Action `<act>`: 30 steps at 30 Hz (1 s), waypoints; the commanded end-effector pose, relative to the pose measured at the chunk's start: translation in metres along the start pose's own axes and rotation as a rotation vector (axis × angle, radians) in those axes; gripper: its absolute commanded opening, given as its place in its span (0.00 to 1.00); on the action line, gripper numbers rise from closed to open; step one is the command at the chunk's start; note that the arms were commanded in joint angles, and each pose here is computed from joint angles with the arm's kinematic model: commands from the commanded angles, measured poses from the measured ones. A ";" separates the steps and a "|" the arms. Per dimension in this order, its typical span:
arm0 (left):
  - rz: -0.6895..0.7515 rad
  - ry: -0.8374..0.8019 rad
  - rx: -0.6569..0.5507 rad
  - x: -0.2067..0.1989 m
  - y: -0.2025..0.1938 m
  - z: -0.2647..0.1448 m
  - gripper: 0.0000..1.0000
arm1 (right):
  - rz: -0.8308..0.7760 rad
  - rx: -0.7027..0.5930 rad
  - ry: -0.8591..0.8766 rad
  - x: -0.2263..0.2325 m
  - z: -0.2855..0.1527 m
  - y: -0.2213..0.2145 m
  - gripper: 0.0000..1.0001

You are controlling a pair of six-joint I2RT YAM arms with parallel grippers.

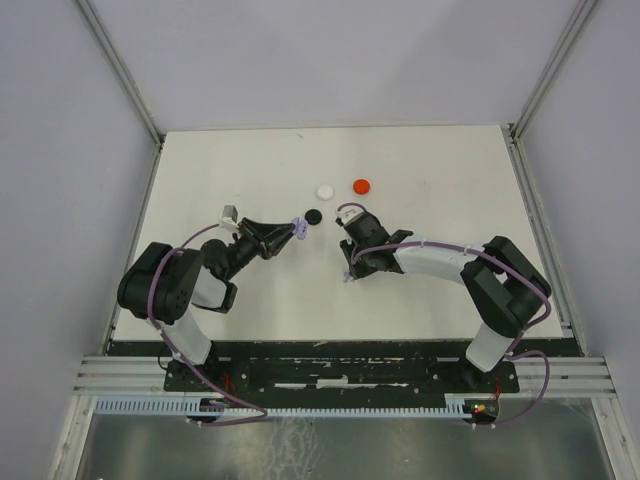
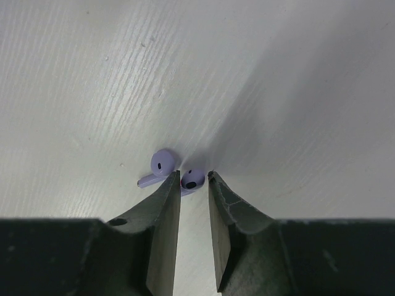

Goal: Insert the wireless bluetooth earbuds into the charging case
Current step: Pick up the earbud from the center of the board.

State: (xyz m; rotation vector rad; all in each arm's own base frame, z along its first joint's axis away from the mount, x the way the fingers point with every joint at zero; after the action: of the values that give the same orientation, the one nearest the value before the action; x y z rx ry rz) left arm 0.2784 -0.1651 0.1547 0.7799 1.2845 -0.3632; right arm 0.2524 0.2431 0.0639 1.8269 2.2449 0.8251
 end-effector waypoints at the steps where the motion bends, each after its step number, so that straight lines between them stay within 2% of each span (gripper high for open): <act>1: 0.018 -0.085 -0.016 -0.015 0.004 -0.003 0.03 | 0.006 -0.032 0.031 0.010 0.002 0.012 0.32; 11: 0.019 -0.089 -0.018 -0.016 0.004 -0.003 0.03 | -0.006 -0.050 0.028 0.010 -0.002 0.017 0.22; 13: 0.018 -0.088 -0.017 -0.016 0.004 -0.003 0.03 | -0.019 -0.077 0.024 0.010 -0.008 0.023 0.17; 19: -0.010 -0.077 0.000 -0.012 0.003 0.000 0.03 | -0.090 -0.286 0.054 0.017 -0.050 0.061 0.03; 26: -0.087 -0.084 0.043 -0.016 -0.003 0.015 0.03 | -0.172 -0.661 0.104 0.023 -0.096 0.107 0.01; 30: -0.127 -0.097 0.070 -0.024 -0.007 0.027 0.03 | -0.276 -0.801 0.117 0.024 -0.106 0.119 0.01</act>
State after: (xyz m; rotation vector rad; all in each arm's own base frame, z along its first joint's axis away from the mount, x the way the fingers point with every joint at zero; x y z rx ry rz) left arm 0.2837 -0.1812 0.1515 0.7612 1.3212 -0.4758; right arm 0.2900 0.2430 0.1887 1.3277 1.8925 1.3978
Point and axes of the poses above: each gripper's point midway between its finger pads, its own z axis out along the fingers, its own x axis along the line the jaws close on, y = z × x, the point moved 5 cm from there along -z, back along the fingers, and after that the axes turned 15 degrees about z, right-handed, at the moved point
